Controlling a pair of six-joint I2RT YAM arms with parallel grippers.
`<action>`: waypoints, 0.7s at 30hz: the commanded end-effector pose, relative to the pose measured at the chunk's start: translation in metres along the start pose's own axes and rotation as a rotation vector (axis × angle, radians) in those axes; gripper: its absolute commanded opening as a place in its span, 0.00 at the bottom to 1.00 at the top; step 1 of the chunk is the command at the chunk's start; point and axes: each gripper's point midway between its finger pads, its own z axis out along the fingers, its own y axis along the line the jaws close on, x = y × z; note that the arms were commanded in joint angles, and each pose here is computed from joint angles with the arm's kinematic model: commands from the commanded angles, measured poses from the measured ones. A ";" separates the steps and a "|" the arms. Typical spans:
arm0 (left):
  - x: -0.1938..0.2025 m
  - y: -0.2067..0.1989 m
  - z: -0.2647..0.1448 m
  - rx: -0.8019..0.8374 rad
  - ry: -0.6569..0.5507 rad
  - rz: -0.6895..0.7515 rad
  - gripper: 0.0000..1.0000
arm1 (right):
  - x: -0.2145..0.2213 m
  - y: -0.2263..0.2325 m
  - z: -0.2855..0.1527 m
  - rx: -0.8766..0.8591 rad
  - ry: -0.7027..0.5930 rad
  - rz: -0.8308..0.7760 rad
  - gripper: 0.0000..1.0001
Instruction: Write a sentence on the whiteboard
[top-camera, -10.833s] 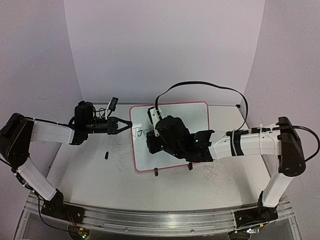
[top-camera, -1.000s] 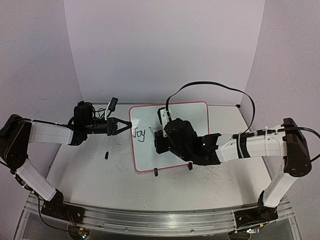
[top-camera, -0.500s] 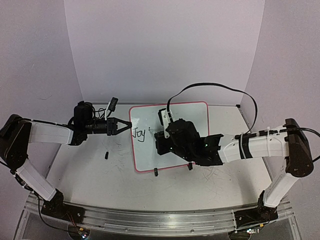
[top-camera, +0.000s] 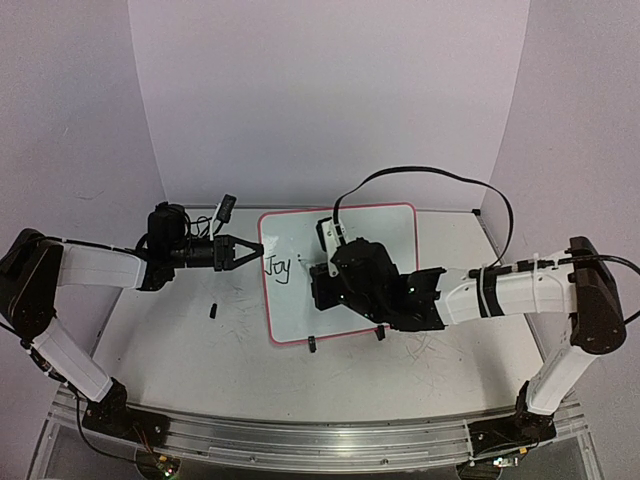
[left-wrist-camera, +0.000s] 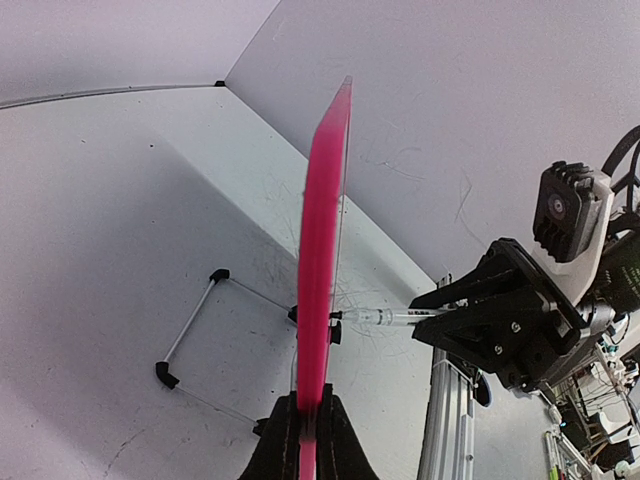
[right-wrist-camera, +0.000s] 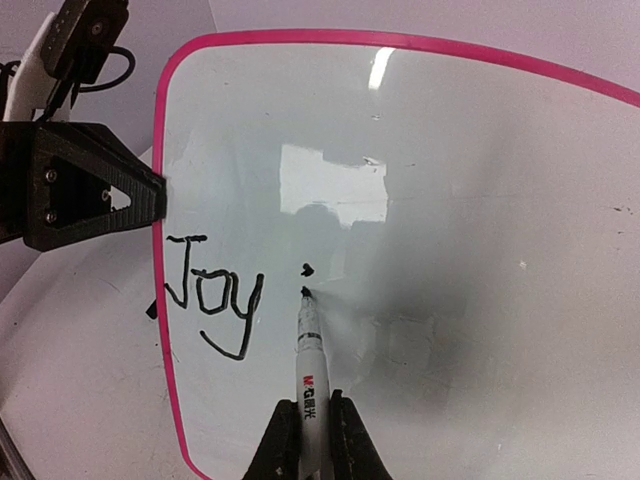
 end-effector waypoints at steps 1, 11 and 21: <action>-0.030 -0.022 -0.006 0.039 -0.064 0.092 0.00 | -0.009 -0.002 0.004 0.031 -0.014 0.018 0.00; -0.031 -0.024 -0.007 0.041 -0.066 0.096 0.00 | 0.003 -0.003 0.002 0.019 0.023 0.039 0.00; -0.030 -0.024 -0.007 0.043 -0.064 0.095 0.00 | 0.015 0.001 0.001 0.005 0.048 0.050 0.00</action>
